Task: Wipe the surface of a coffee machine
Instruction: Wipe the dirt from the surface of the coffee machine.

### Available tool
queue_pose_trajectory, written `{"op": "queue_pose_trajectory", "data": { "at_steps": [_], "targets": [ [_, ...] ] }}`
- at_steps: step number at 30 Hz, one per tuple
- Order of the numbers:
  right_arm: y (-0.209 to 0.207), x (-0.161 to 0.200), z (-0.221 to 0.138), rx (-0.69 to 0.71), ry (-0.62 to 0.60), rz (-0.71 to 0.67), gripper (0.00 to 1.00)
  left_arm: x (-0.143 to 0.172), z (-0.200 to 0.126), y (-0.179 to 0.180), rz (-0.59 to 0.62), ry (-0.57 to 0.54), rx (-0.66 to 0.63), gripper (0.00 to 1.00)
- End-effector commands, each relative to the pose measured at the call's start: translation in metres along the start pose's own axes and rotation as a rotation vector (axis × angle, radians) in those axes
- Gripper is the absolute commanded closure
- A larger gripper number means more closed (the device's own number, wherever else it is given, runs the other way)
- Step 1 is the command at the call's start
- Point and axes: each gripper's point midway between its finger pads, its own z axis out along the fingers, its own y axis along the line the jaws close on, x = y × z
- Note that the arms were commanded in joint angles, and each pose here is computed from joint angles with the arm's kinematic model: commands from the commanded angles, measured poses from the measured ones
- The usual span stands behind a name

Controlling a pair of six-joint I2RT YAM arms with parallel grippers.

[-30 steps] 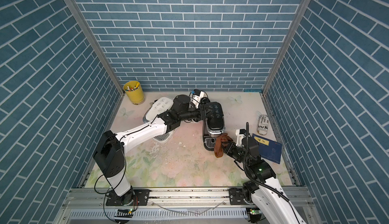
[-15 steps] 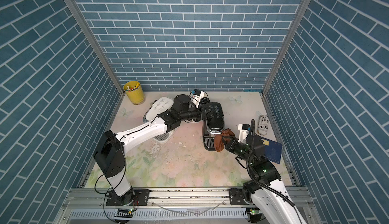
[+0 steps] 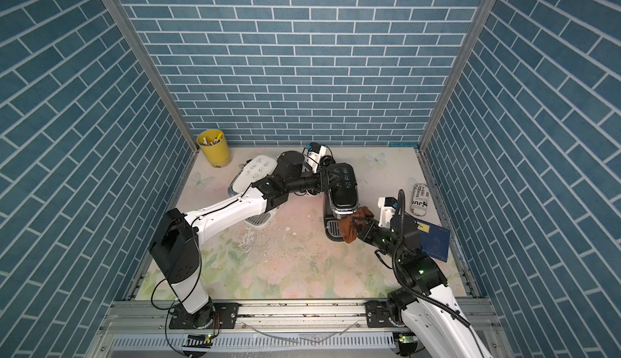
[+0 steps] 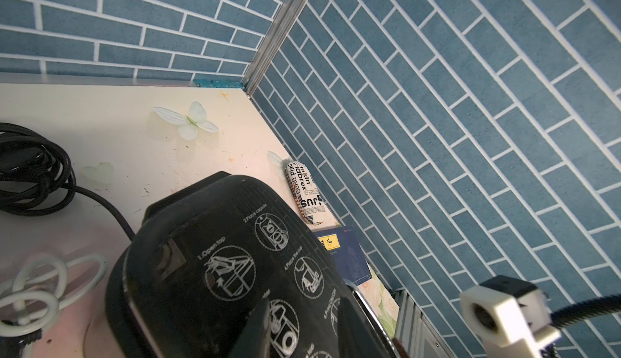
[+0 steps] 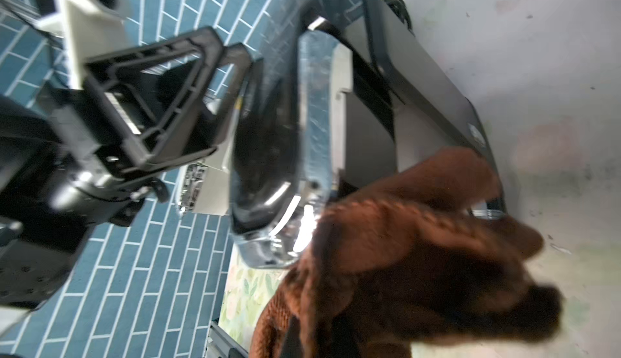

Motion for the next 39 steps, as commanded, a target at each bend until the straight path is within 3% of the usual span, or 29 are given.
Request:
{"op": "queue_pose_trajectory", "data": {
  "at_steps": [1,8,17,23,35,39],
  "targets": [
    [0.017,0.0,0.002,-0.052,0.02,-0.041,1.0,0.052,0.014,0.029,-0.066,0.16,-0.068,0.65],
    [-0.016,0.021,0.02,0.027,0.051,-0.03,1.0,0.055,0.014,0.031,-0.074,0.166,-0.073,0.65],
    [0.037,0.011,0.011,-0.098,0.025,-0.108,1.0,0.055,0.013,0.03,-0.073,0.163,-0.069,0.65],
    [0.046,0.022,0.024,-0.089,0.039,-0.156,1.0,0.057,0.012,0.031,-0.074,0.166,-0.072,0.65],
    [0.064,0.006,0.029,-0.097,-0.166,-0.259,1.0,0.06,0.012,0.033,-0.077,0.171,-0.073,0.65],
    [0.038,0.004,0.031,0.022,-0.197,-0.246,1.0,0.06,0.013,0.033,-0.077,0.172,-0.071,0.65]
  ]
}}
